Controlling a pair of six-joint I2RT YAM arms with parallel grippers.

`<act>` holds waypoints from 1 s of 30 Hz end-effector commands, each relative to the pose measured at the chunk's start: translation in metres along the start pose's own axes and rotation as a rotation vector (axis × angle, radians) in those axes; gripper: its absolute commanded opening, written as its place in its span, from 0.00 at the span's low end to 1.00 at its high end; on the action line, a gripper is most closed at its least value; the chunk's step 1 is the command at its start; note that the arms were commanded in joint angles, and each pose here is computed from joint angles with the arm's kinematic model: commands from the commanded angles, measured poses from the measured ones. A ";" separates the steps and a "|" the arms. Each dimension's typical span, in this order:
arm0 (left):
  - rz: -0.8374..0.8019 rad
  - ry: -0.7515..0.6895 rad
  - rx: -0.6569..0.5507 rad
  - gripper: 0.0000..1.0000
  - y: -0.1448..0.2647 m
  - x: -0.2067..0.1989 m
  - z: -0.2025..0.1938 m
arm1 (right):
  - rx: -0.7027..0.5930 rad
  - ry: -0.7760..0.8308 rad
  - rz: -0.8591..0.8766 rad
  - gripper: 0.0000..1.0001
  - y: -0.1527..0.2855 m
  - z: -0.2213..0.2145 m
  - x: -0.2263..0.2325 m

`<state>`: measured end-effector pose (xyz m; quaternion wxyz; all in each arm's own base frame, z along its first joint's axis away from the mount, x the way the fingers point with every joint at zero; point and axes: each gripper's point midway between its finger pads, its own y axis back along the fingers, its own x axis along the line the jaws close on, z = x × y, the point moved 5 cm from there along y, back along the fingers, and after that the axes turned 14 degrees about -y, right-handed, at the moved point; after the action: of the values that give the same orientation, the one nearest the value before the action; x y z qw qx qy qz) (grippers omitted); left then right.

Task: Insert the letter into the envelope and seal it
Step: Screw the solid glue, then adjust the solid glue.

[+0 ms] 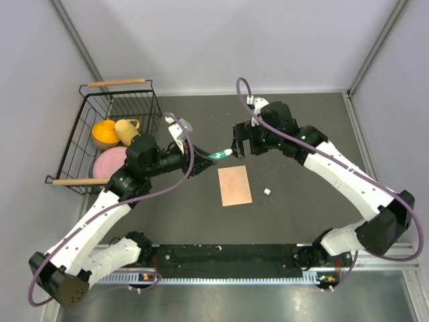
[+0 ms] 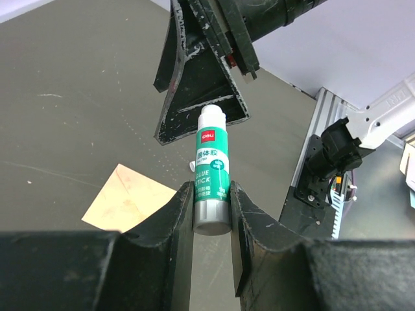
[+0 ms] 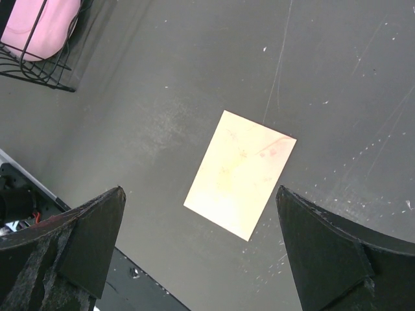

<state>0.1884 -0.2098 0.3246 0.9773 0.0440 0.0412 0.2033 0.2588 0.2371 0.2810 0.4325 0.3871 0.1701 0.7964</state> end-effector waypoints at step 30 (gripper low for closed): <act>0.047 -0.050 -0.008 0.00 -0.015 0.008 0.023 | -0.065 0.089 0.049 0.99 0.002 0.014 0.027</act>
<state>0.1997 -0.2200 0.3254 0.9727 0.0662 0.0400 0.2187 0.2596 0.2470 0.2817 0.4287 0.3597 0.1811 0.8087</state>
